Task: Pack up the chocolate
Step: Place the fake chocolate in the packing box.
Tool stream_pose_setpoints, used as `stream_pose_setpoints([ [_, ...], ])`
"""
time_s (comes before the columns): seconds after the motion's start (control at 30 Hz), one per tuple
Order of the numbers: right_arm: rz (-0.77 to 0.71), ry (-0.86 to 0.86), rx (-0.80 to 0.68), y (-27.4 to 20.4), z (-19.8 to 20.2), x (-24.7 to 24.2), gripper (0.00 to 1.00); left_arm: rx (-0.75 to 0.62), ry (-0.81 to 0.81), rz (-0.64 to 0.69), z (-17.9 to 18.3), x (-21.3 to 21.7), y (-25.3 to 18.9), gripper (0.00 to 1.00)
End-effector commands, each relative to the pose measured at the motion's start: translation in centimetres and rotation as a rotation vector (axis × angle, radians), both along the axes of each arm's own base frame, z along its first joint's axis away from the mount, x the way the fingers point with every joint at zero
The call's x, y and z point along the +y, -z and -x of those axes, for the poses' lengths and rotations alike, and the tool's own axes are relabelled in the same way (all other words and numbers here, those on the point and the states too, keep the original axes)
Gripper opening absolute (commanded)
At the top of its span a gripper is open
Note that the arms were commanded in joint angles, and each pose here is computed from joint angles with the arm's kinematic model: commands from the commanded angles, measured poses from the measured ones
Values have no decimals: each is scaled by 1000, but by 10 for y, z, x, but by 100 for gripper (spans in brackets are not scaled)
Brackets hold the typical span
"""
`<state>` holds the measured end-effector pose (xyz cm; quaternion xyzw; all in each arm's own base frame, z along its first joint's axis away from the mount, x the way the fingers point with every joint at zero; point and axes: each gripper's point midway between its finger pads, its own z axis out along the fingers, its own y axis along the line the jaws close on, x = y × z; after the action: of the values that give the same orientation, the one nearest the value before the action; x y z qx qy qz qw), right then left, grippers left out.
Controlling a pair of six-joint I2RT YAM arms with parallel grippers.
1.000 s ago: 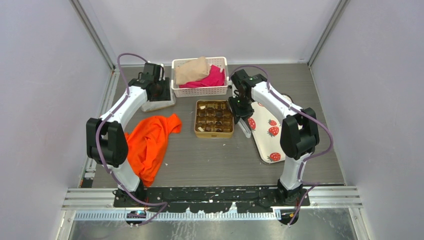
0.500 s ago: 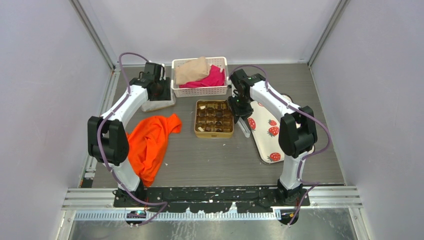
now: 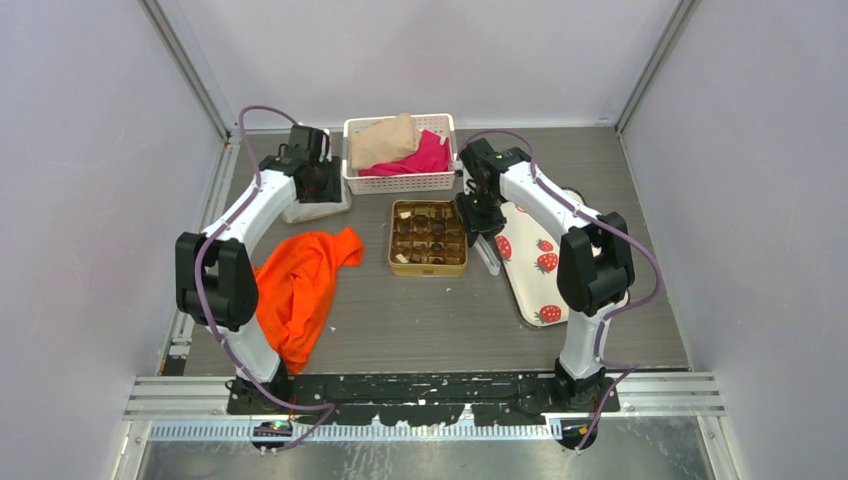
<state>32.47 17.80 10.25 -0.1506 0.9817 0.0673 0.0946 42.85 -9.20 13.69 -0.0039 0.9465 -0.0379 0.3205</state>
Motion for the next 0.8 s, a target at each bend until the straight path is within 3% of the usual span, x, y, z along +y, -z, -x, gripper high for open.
stream_pose_setpoints([
  [0.0, -68, -32, -70, -27, -8, 11, 28, -45, 12, -9, -9, 0, -16, 51],
  [0.77, -53, -32, -48, -28, 6, 3, 33, -39, 18, -8, -5, 4, -14, 50],
])
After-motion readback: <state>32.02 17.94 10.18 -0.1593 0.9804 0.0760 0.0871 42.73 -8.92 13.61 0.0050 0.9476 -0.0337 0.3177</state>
